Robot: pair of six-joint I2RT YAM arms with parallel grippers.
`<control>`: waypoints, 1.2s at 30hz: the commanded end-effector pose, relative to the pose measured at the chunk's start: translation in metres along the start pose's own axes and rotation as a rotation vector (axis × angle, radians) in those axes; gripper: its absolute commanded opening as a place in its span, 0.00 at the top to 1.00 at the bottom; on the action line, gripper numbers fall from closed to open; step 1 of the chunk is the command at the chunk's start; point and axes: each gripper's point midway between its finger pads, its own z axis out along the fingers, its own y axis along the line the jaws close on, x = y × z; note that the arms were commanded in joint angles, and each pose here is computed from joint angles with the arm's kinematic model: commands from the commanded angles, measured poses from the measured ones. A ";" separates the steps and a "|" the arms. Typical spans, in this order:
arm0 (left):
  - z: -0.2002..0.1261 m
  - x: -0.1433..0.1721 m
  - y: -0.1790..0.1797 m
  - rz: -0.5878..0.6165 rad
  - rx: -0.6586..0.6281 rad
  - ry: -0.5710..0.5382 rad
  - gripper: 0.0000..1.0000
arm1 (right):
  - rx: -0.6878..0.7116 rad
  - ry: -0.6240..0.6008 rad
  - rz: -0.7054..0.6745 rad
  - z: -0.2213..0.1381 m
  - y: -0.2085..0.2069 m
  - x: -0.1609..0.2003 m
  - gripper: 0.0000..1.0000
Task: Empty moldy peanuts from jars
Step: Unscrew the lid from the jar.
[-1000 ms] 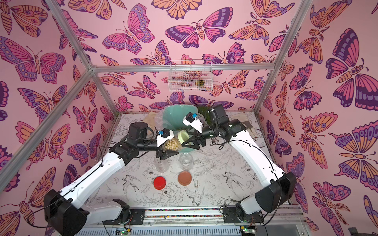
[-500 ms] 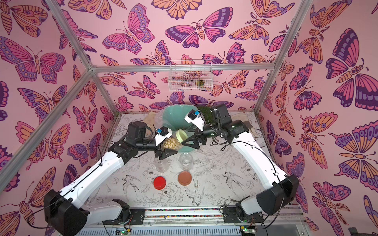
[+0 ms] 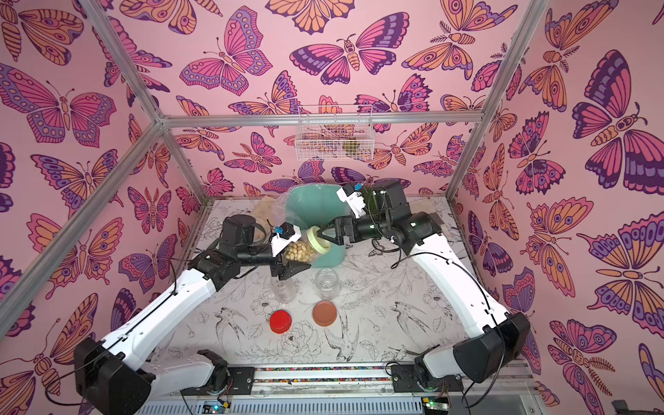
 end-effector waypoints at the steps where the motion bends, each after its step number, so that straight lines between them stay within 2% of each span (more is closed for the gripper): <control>1: -0.010 -0.022 0.002 0.088 -0.037 -0.075 1.00 | 0.011 0.013 0.183 0.004 -0.001 0.002 0.01; 8: -0.008 -0.020 0.002 0.085 -0.035 -0.070 1.00 | -0.001 0.035 0.220 0.011 0.006 0.008 0.01; 17: -0.009 -0.019 0.003 0.086 -0.039 -0.069 1.00 | 0.022 0.076 0.190 0.026 0.006 0.018 0.00; 26: -0.007 -0.018 0.002 0.078 -0.032 -0.067 1.00 | 0.026 0.088 0.148 0.027 0.005 0.018 0.18; 31: -0.007 -0.019 0.001 0.072 -0.018 -0.073 1.00 | 0.012 0.101 0.054 0.027 0.002 0.021 0.43; 36: -0.007 -0.020 -0.004 0.058 0.011 -0.078 1.00 | -0.055 0.084 -0.169 0.025 0.006 0.025 0.64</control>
